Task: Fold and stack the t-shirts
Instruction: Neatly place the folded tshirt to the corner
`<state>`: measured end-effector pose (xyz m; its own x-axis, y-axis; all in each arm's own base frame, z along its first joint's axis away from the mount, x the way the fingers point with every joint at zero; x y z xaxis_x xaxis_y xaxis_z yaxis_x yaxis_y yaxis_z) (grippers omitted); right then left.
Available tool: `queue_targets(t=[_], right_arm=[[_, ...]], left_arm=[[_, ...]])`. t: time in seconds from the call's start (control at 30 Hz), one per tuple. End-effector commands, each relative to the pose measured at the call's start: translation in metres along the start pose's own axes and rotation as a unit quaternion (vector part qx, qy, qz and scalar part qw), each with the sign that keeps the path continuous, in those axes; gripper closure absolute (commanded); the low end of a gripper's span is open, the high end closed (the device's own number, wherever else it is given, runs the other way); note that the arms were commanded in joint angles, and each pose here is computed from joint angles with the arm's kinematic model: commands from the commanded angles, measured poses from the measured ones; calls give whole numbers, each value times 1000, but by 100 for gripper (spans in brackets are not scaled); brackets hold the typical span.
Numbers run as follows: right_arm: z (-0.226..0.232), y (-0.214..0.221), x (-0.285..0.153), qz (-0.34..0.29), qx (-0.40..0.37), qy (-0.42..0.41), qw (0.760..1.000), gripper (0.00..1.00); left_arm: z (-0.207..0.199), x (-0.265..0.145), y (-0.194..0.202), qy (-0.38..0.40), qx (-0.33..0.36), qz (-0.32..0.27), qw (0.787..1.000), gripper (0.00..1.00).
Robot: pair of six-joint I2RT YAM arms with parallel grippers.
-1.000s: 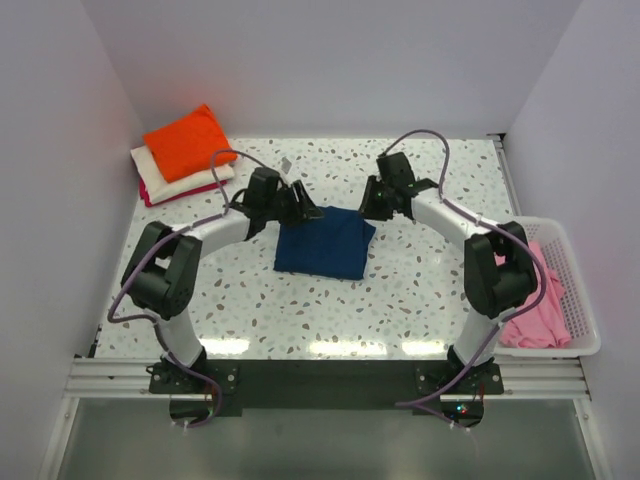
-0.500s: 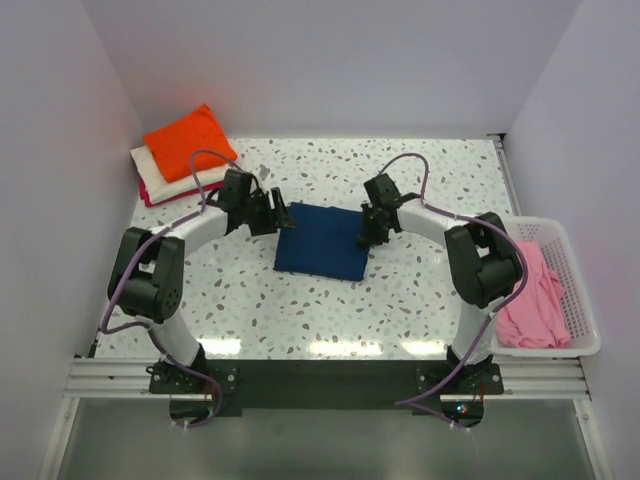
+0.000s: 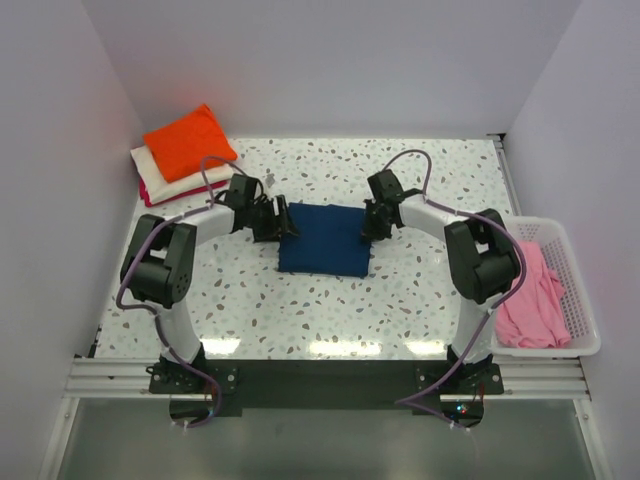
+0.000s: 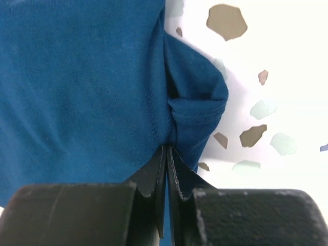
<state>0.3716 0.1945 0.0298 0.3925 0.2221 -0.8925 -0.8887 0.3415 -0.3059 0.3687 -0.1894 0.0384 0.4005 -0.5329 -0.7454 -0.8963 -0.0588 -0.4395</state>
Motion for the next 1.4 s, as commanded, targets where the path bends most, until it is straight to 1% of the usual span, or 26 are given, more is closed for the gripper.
queue_targets(t=[0.0,0.17,0.27,0.33,0.43,0.47,0.53,0.57,0.67,0.83,0.93,1.03,1.07,1.1,1.13,1.2,1.23,1.27,1.33,1.37], right_arm=[[-11,-9,9,-5,-4,22,1000,95],[-7,-11,14,1,-3,12,1000,96],[-8,-10,14,3,-3,9,1000,96],[-8,-9,15,6,-1,6,1000,96],[-7,-9,14,7,-1,1,1000,96],[-7,-9,15,7,0,-1,1000,96],[-7,-8,15,9,1,-3,1000,96],[-7,-8,16,10,1,-4,1000,96],[-6,-8,16,11,1,-6,1000,96],[-7,-8,16,10,0,-7,1000,97],[-5,-8,15,10,1,-11,1000,97],[-4,-8,15,11,2,-15,1000,97],[-4,-8,14,11,3,-17,1000,97],[-3,-7,14,13,4,-18,1000,96],[-1,-8,13,12,3,-23,1000,95],[3,-10,10,9,5,-31,999,92],[7,-11,7,9,5,-40,999,89],[12,-14,1,4,5,-49,999,81],[20,-17,-9,-1,6,-69,998,70],[27,-23,-24,-16,5,-83,996,65]], left_arm=[[40,11,26,-81,0,45,996,28],[69,0,17,-183,0,42,982,28],[80,-11,13,-227,10,35,973,27],[82,-12,13,-229,15,37,973,26],[76,-5,17,-204,14,53,977,27],[65,0,18,-170,14,56,984,27],[59,10,23,-149,14,71,986,27],[48,16,27,-127,20,80,988,27],[32,32,33,-99,25,97,990,26],[17,55,49,-82,13,124,989,27],[12,63,60,-89,16,133,987,31],[10,63,59,-99,17,129,987,43],[9,62,56,-104,19,123,987,53],[7,61,52,-105,21,118,987,61],[10,59,49,-120,25,113,986,76],[10,53,39,-140,38,99,984,90],[15,48,30,-168,45,90,981,100],[17,44,23,-183,51,82,978,100],[26,33,6,-229,63,60,969,100],[29,29,-1,-245,73,53,965,100]])
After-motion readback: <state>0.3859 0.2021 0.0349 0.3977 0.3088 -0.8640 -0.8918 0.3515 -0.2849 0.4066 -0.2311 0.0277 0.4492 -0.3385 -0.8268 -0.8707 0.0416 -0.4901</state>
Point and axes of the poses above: each gripper's point midway between its finger pads, its own x axis out along the fingers, its own z axis along the line the jaws close on, y = z × x, the point moved 1 cm from there along -x, back along the fingers, and after that the axes turned 9 degrees about x, right-handed, at the moved point
